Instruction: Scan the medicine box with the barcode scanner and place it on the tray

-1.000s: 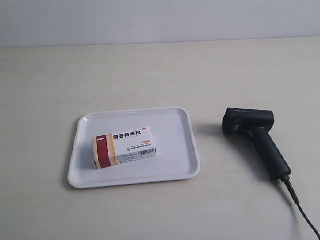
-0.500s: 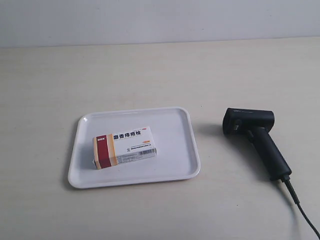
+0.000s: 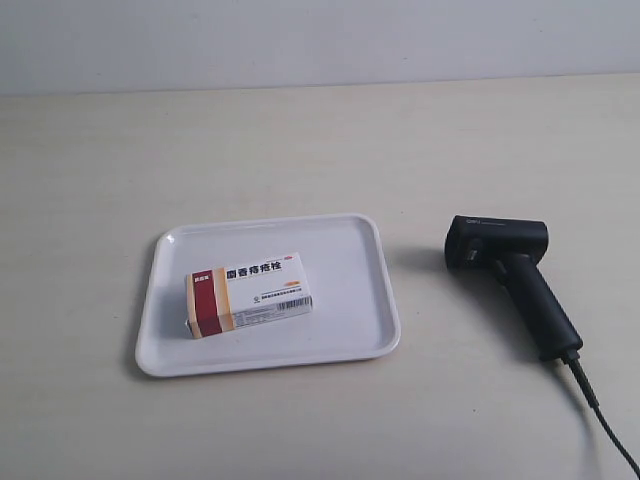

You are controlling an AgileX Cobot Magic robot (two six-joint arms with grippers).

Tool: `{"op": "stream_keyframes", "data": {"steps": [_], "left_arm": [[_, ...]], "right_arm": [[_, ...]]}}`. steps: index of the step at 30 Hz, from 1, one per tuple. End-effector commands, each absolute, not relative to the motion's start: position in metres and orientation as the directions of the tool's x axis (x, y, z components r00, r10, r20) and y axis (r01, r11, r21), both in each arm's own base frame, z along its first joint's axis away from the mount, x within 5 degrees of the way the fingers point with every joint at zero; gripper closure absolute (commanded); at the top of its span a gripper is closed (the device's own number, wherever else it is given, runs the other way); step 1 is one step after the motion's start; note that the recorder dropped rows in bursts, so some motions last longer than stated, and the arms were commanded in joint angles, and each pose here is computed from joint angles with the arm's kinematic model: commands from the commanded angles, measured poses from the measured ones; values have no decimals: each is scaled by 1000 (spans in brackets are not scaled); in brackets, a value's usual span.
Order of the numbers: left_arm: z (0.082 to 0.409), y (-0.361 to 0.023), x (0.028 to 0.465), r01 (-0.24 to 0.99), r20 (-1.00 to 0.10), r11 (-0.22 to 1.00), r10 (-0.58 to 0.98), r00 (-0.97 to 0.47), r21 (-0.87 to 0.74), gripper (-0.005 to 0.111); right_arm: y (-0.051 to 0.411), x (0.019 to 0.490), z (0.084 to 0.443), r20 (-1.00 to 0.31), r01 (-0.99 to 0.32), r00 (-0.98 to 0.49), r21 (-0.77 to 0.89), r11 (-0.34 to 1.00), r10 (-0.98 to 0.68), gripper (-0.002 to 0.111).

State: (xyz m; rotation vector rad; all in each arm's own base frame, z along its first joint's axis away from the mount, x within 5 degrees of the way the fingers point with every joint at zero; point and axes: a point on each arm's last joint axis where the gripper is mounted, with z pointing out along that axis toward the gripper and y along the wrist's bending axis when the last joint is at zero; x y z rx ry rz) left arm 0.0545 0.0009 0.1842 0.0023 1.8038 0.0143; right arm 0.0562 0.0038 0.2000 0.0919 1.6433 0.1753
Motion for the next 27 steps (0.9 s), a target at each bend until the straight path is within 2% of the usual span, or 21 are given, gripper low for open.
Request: {"op": "stream_keyframes", "data": {"steps": [1,11,18,27], "left_arm": [[185,1,54,-2,-975,1000,7,-222,7,101],[185,1,54,-2,-975,1000,7,-222,7,101],[185,1,54,-2,-975,1000,7,-222,7,101],[185,1,54,-2,-975,1000,7,-222,7,101]], "right_arm": [[0,56,197,-982,24,-85,169,985,170,108],[1,56,197,-982,16,-88,166,986,167,108],[6,56,197,-987,-84,-99,138,987,130,108],[6,56,197,-986,-85,-101,138,987,129,108]]}}
